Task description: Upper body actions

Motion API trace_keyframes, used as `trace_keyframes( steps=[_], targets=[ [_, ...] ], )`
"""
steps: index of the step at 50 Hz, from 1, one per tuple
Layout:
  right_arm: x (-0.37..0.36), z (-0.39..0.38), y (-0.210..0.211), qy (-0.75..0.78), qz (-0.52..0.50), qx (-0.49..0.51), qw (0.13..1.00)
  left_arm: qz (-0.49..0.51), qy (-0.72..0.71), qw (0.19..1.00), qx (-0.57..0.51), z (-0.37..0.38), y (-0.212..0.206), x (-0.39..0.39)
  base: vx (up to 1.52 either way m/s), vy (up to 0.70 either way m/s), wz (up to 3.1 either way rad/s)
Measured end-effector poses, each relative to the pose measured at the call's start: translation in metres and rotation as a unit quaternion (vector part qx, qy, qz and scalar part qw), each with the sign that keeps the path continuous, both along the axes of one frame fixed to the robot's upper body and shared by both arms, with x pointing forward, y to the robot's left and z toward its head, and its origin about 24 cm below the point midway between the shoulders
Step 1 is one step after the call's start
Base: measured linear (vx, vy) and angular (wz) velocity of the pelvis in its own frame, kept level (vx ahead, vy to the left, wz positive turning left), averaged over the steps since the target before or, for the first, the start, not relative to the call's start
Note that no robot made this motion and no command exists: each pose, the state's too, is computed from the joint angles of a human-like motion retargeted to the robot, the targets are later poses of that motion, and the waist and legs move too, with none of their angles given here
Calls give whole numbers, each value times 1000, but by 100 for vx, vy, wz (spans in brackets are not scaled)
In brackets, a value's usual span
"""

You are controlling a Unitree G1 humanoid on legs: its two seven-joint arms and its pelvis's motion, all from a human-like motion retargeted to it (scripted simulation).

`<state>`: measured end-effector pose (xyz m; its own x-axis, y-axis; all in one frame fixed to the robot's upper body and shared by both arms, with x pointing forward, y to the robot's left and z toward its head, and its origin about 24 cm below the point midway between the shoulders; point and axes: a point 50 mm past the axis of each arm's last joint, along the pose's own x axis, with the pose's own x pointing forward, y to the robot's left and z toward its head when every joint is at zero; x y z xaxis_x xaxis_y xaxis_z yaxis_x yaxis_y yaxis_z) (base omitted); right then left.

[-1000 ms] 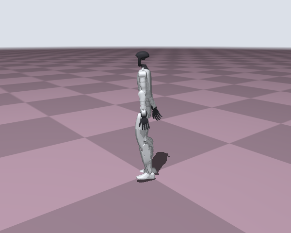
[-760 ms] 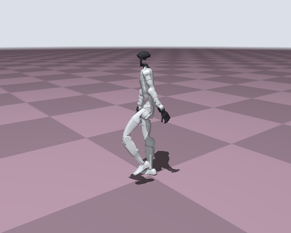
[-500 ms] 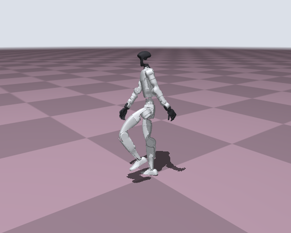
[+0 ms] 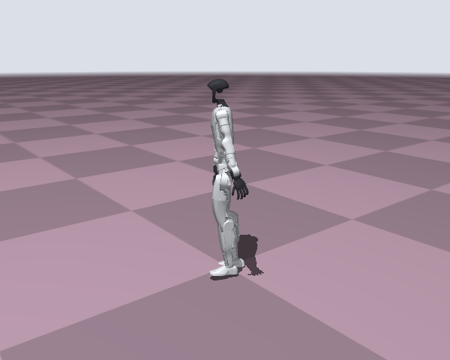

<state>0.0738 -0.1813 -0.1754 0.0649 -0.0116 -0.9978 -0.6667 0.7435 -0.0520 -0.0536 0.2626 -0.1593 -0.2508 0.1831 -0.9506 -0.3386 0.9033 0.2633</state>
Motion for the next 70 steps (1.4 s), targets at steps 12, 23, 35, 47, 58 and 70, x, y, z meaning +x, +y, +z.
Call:
trace_keyframes(
  steps=[12,23,35,47,58,70],
  targets=[
    [-8,1,-16,-81,-6,-20,996,-125,2,992,-5,-3,-12,70,-9,14,-10],
    [-149,15,-64,151,-165,-120,967,-226,-316,921,31,41,-80,280,-13,12,13],
    [-166,16,-54,165,-199,-118,959,-197,-382,900,77,63,-82,312,8,-3,-23],
    [-28,-2,-10,-47,-71,1,996,-193,-97,976,-22,-10,-74,135,19,-8,-27],
    [-14,1,-22,-75,3,-44,996,-214,-33,976,-39,-15,-75,90,5,-6,11],
    [-110,7,-56,111,-141,-155,972,-16,25,998,-53,-15,-83,29,10,-11,-8]
  ],
)
